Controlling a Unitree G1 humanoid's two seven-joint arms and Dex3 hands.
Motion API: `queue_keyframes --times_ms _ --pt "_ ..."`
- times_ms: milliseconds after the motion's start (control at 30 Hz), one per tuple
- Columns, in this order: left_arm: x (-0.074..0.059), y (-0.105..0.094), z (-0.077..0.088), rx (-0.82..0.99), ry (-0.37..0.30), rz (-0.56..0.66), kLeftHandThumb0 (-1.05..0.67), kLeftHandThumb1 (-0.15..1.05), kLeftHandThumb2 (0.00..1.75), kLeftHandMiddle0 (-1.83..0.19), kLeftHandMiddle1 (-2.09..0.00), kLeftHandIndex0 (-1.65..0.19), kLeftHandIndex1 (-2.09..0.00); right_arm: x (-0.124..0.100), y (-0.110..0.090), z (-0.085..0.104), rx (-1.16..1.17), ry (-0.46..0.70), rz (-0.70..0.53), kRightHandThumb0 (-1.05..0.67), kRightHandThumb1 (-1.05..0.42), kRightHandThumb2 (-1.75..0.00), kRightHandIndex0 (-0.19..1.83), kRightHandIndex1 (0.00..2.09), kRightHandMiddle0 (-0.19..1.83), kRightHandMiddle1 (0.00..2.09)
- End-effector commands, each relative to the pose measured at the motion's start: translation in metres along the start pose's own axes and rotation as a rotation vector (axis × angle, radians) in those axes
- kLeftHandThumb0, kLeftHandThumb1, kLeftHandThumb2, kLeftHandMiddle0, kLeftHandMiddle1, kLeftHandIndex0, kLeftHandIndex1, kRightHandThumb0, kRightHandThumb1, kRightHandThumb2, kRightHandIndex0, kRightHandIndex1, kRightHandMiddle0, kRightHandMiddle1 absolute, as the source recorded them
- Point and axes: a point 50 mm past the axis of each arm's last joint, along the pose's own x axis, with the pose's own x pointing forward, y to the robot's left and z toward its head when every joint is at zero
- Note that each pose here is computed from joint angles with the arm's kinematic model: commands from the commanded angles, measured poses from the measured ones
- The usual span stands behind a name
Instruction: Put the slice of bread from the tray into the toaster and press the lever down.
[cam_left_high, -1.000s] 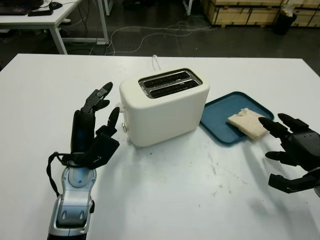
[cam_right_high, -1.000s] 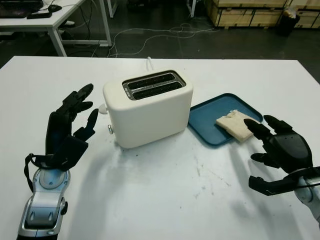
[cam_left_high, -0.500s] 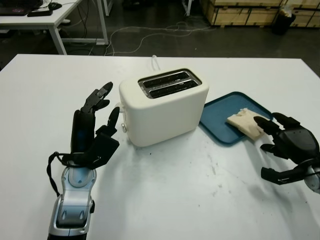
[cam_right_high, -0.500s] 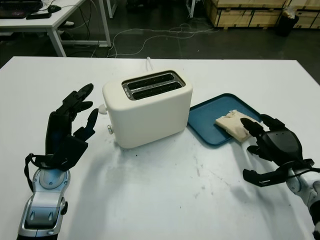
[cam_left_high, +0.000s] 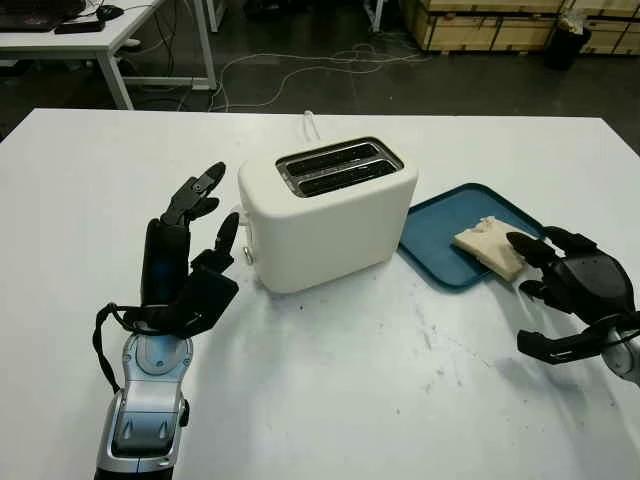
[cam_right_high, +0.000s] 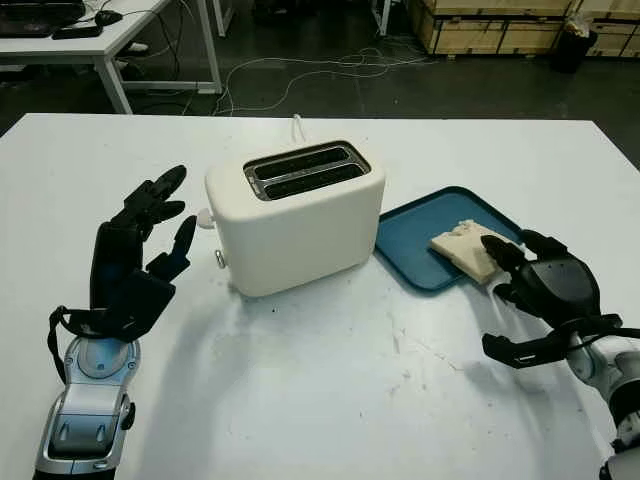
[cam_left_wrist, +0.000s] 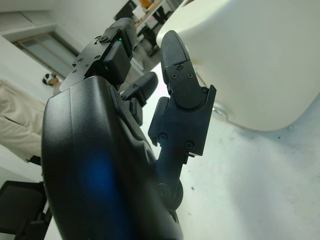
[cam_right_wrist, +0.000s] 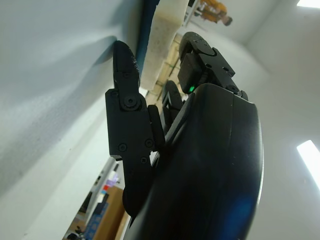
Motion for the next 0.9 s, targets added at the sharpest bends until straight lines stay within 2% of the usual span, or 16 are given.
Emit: queue_keyframes --times_ms 0,567,667,700,867 --pt "0.001 0.000 0.003 0.005 -0.022 0.008 -0.47 0.92 0.55 -0.17 -0.92 -0.44 -0.09 -0.002 0.013 0.008 -0.014 -0.016 0.071 -0.35 -0.87 0.00 0.35 0.00 0.35 0.00" --pt "0.000 0.001 0.003 0.015 -0.017 0.012 -0.47 0.92 0.55 -0.19 -0.90 -0.45 -0.09 0.007 0.016 0.021 -0.076 -0.084 0.080 -0.35 -0.88 -0.01 0.39 0.02 0.40 0.02" --pt "0.000 0.001 0.003 0.014 -0.017 0.015 -0.47 0.92 0.54 -0.20 -0.90 -0.46 -0.09 0.005 0.016 0.021 -0.083 -0.094 0.063 -0.33 -0.92 -0.02 0.50 0.05 0.48 0.04" --pt "0.000 0.001 0.003 0.016 -0.017 0.017 -0.47 0.92 0.54 -0.19 -0.89 -0.46 -0.09 0.005 0.015 0.022 -0.087 -0.106 0.043 -0.31 -0.91 -0.01 0.63 0.06 0.59 0.05" --pt "0.000 0.000 0.003 -0.009 -0.011 0.017 -0.47 0.92 0.53 -0.19 -0.88 -0.45 -0.08 0.004 0.013 0.022 -0.090 -0.127 0.001 -0.30 -0.91 0.00 0.94 0.11 0.86 0.08"
